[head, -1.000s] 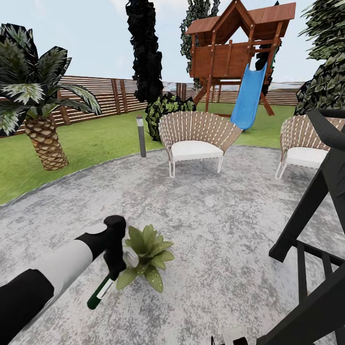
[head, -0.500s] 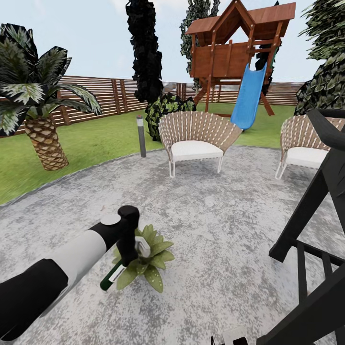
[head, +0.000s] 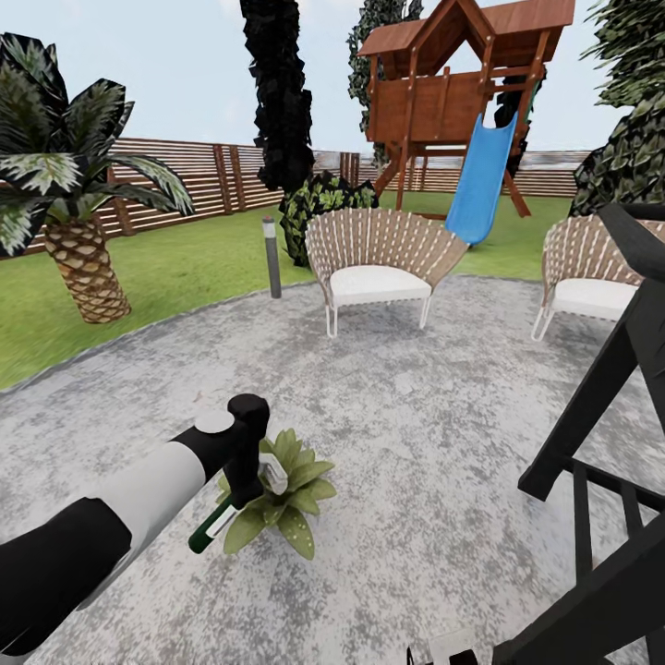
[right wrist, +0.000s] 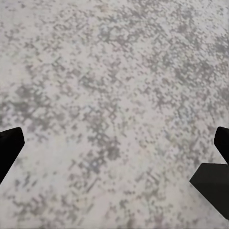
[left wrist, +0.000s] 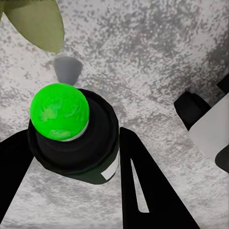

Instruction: Pick up the pesticide atomizer in the garden and spray insectifuge to fully cover both potted plants in the garden.

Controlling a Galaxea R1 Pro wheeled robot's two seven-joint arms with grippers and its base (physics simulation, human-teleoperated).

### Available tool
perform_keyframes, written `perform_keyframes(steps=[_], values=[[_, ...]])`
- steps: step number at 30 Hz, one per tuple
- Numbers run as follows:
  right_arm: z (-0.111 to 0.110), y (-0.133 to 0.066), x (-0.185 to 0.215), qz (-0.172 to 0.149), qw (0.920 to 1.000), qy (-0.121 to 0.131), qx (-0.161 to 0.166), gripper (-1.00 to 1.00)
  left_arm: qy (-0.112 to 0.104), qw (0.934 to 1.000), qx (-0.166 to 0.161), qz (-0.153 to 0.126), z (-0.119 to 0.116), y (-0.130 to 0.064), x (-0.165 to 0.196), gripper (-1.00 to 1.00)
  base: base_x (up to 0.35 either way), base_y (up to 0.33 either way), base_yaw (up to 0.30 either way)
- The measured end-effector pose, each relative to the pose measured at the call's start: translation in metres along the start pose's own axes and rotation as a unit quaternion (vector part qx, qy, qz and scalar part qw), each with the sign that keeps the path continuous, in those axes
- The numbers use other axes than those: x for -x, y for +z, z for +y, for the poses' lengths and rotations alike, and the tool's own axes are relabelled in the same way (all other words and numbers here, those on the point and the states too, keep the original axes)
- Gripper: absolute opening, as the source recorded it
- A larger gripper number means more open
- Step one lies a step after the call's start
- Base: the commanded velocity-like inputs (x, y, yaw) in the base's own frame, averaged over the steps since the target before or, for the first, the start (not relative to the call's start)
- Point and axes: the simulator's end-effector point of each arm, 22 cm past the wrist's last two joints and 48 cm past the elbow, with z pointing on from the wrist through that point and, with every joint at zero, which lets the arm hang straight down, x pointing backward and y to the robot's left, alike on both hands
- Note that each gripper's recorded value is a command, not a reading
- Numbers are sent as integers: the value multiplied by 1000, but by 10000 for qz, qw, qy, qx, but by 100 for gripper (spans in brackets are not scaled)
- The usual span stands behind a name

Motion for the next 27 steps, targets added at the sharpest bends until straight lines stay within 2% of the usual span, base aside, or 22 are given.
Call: perform_keyframes(steps=[5, 20, 24, 27], values=[[0, 0, 0, -1, 10000, -2, 1, 100, -9, 10000, -5, 12, 0, 1, -1, -100, 217, 0, 0], [0, 0, 0, 1, 10000, -3, 2, 100, -48, 9999, -61, 143, 0, 13, -11, -100, 7, 0, 0], [0, 0, 0, 1, 10000, -3, 2, 100, -203, 9995, -46, 227, 12, 17, -28, -100, 0, 0, 0], [0, 0, 0, 1, 10000, -3, 2, 100, -417, 9985, -18, 341, 30, 23, -54, -100, 0, 0, 0]])
